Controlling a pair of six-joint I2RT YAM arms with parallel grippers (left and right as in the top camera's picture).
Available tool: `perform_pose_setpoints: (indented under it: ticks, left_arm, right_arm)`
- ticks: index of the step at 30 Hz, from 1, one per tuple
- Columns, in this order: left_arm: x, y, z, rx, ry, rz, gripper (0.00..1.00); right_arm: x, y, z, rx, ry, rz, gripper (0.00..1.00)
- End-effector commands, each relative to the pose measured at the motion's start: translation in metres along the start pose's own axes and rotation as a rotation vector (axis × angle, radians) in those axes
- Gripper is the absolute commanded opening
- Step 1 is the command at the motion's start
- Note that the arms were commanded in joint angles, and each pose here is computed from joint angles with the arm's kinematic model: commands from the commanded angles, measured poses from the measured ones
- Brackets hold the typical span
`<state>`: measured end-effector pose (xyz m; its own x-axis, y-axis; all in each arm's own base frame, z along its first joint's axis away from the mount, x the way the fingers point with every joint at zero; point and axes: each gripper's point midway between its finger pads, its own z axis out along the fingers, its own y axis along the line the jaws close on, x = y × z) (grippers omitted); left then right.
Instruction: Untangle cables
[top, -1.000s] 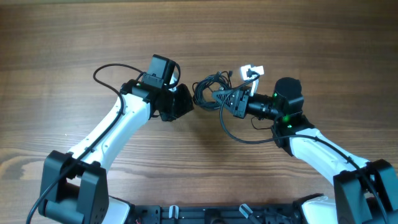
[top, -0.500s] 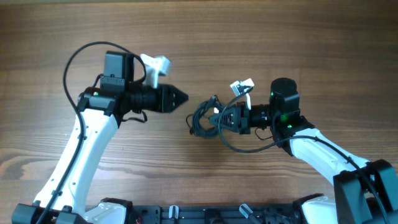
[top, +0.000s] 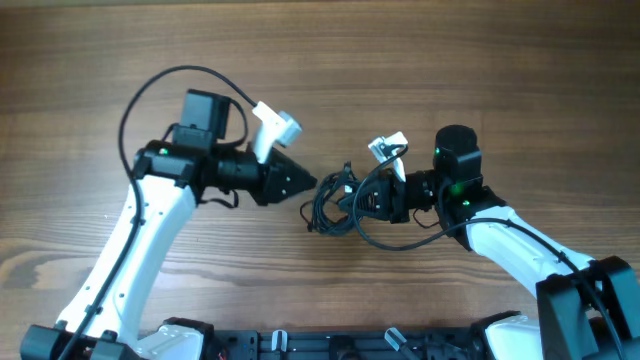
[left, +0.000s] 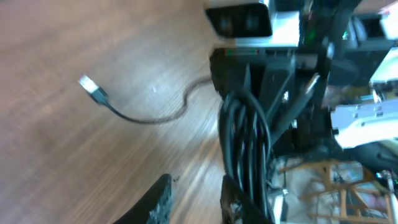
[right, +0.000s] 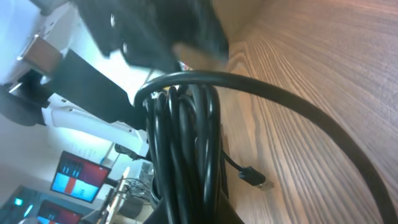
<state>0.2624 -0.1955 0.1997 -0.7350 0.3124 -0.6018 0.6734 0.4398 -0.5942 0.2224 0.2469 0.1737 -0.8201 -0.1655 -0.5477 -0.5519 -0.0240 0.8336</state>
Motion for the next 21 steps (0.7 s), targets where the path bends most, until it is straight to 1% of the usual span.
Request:
perform_pose_setpoints:
  ticks: [1,2,3,9,11,13,17,19,21]
  left_arm:
    - [-0.017,-0.002,-0.023,0.09,-0.117,-0.016,0.36]
    - [-0.021,-0.007,-0.029,0.138,-0.148,-0.024,0.41]
    - [-0.023,-0.01,-0.03,0.158,-0.155,-0.022,0.43]
    - [-0.015,-0.024,-0.01,0.17,-0.085,0.018,0.42]
    - [-0.012,-0.026,-0.003,0.157,-0.058,0.035,0.4]
    - [-0.007,-0.023,0.004,0.116,-0.024,0.046,0.34]
    - [-0.002,-0.022,0.012,0.081,0.013,0.063,0.33]
    - [0.001,-0.017,0.015,0.039,0.033,0.069,0.3]
    - [0.002,-0.017,0.015,0.037,0.035,0.07,0.25]
  right_arm:
    - [-0.002,0.001,-0.001,0.0,-0.003,-0.033,0.04]
    - [-0.003,0.0,-0.001,0.003,-0.005,-0.032,0.04]
    - [-0.003,0.0,-0.001,0.007,-0.007,-0.031,0.04]
    - [-0.005,-0.003,-0.001,0.025,-0.018,-0.028,0.04]
    - [-0.005,-0.003,-0.001,0.025,-0.018,-0.028,0.04]
    - [-0.005,-0.003,-0.001,0.024,-0.017,-0.028,0.04]
    - [-0.003,-0.001,-0.001,0.011,-0.009,-0.028,0.04]
    - [-0.003,-0.001,-0.001,0.011,-0.009,-0.028,0.04]
    - [-0.003,0.0,-0.001,0.007,-0.007,-0.028,0.04]
